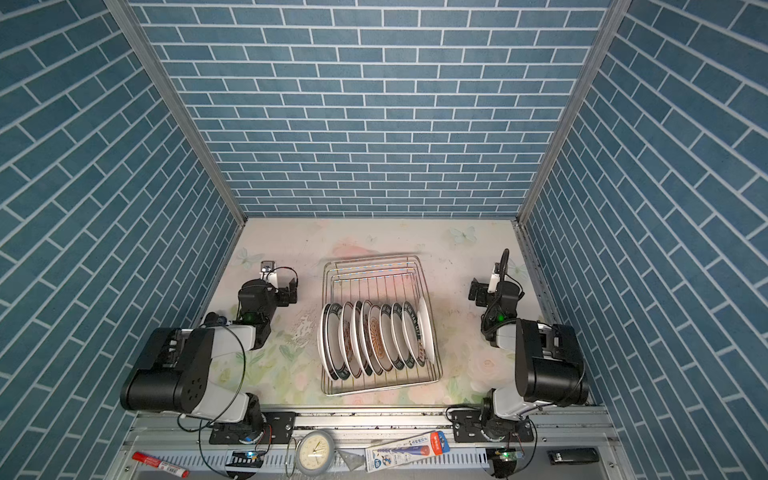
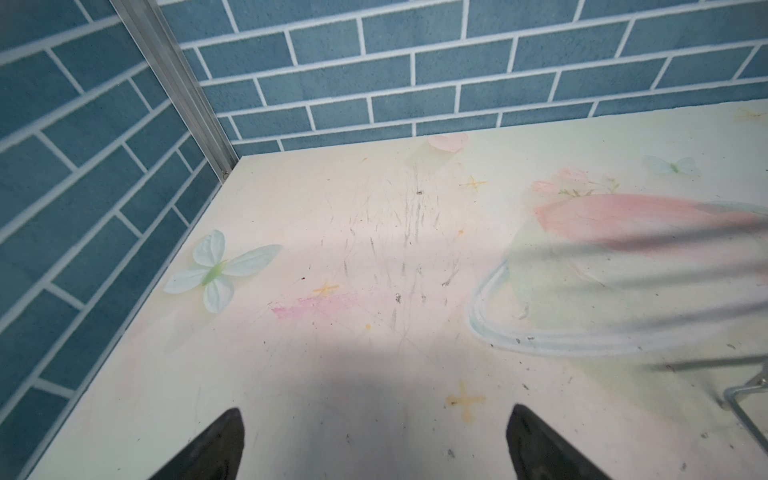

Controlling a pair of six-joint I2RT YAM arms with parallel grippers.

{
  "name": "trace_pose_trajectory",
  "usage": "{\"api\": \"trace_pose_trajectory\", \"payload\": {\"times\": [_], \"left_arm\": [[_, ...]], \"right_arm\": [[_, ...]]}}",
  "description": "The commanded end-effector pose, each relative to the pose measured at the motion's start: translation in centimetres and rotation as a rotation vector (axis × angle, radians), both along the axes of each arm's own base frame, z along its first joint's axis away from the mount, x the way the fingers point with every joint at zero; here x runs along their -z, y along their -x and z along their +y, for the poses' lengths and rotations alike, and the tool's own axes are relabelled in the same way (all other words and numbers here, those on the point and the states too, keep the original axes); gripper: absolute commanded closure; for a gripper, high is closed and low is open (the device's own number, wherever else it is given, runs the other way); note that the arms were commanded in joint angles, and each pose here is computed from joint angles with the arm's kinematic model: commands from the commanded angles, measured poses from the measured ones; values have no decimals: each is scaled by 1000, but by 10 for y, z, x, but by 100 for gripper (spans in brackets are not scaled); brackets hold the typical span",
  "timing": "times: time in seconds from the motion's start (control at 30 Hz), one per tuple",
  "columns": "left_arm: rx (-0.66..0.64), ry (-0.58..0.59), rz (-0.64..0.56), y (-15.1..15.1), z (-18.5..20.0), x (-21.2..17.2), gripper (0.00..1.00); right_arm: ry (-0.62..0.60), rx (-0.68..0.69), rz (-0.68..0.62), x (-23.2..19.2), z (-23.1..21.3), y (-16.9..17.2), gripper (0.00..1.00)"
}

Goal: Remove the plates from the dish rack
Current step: 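Raise both grippers and move them toward the wire rack's sides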

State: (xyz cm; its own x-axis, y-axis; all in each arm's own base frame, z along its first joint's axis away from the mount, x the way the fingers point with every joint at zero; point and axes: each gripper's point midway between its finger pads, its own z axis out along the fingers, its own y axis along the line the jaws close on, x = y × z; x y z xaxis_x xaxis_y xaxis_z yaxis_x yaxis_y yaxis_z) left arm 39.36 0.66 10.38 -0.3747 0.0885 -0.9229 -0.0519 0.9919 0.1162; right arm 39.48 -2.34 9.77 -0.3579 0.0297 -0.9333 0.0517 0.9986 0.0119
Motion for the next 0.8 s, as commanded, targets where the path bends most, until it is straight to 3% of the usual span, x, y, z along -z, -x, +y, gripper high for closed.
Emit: {"api": "trace_pose_trajectory", "payload": {"times": [0.0,0.3,0.53,0.77], "left_arm": [[-32,-8,14,1,4,-9,1],[-167,46,76,11,21,-38,1],[-186,122,188,24,17,-52,1],[-126,326,389,27,-15,-47,1]], "right_arm": [[3,37,-12,-8,-5,6,1],[-11,85,-40,-44,-11,14,1],[-212,65,127,-78,7,16,1],[-387,-9,225,-93,37,33,1]]}}
